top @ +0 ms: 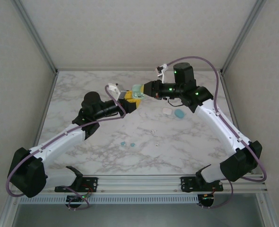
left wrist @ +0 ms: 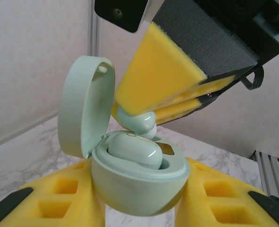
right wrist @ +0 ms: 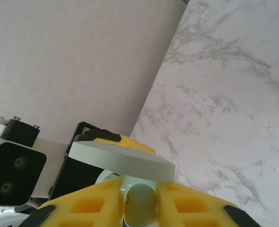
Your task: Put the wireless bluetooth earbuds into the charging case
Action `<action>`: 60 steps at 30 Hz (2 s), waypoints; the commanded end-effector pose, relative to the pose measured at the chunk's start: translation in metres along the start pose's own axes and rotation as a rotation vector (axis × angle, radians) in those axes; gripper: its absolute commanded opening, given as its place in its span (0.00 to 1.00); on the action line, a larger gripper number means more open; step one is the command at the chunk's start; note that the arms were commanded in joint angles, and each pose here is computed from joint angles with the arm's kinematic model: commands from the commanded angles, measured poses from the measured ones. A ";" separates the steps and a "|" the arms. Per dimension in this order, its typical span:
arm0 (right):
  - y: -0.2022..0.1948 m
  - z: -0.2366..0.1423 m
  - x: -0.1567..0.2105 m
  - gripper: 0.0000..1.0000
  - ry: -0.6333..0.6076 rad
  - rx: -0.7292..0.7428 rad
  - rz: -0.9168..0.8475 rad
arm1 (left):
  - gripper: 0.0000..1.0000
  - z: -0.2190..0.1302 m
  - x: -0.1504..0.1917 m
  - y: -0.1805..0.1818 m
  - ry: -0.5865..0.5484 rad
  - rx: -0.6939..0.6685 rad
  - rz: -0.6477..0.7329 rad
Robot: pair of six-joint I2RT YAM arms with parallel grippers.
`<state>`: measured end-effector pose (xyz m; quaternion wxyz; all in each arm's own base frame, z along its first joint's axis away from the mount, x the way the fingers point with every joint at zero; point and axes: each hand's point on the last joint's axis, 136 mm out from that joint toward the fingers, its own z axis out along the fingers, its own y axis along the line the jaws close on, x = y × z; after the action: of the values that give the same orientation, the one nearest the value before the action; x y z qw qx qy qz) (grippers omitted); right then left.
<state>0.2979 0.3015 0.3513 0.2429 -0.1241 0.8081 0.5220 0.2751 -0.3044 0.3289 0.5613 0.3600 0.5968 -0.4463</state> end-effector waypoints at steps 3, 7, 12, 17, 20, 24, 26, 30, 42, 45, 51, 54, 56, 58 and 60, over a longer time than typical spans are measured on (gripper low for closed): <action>0.000 0.002 -0.001 0.24 -0.034 -0.002 0.002 | 0.29 0.003 -0.018 -0.009 -0.065 0.040 0.021; 0.004 0.001 -0.004 0.24 -0.055 -0.020 0.003 | 0.29 0.004 -0.017 -0.010 -0.062 0.045 0.016; 0.001 0.000 -0.009 0.24 -0.099 -0.016 0.020 | 0.29 0.004 -0.017 -0.009 -0.063 0.043 0.013; -0.003 -0.001 -0.011 0.24 -0.132 0.000 0.020 | 0.29 0.004 -0.017 -0.009 -0.063 0.044 0.013; 0.000 0.000 -0.011 0.24 -0.134 -0.012 0.012 | 0.29 0.005 -0.017 -0.009 -0.065 0.044 0.009; 0.010 -0.005 -0.017 0.25 -0.171 -0.041 -0.018 | 0.29 0.006 -0.019 -0.008 -0.072 0.041 0.008; 0.009 -0.005 -0.016 0.25 -0.164 -0.030 -0.023 | 0.29 0.006 -0.020 -0.008 -0.077 0.041 0.007; 0.003 -0.002 -0.009 0.25 -0.132 -0.016 -0.020 | 0.29 0.006 -0.021 -0.006 -0.085 0.035 0.004; -0.010 -0.005 0.000 0.30 -0.095 0.075 -0.026 | 0.29 0.006 -0.026 -0.007 -0.102 0.032 0.006; -0.009 -0.008 -0.001 0.31 -0.102 0.086 -0.032 | 0.29 0.006 -0.025 -0.006 -0.099 0.031 0.005; 0.001 -0.025 -0.005 0.37 -0.139 0.123 -0.066 | 0.29 0.004 -0.020 -0.004 -0.078 0.012 0.019; 0.002 -0.036 -0.011 0.40 -0.172 0.165 -0.088 | 0.28 0.004 -0.014 -0.005 -0.048 0.013 0.031; 0.007 -0.040 -0.016 0.44 -0.186 0.167 -0.094 | 0.28 0.003 -0.011 -0.005 -0.036 0.009 0.040; 0.010 -0.039 -0.022 0.47 -0.197 0.166 -0.079 | 0.29 0.003 -0.007 -0.006 -0.012 0.015 0.045; 0.015 -0.038 -0.029 0.50 -0.200 0.152 -0.065 | 0.29 0.002 -0.005 -0.009 0.002 0.030 0.050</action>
<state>0.3032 0.2728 0.3717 0.3322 -0.0813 0.8197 0.4595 0.2796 -0.3090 0.3206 0.5578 0.3606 0.6017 -0.4435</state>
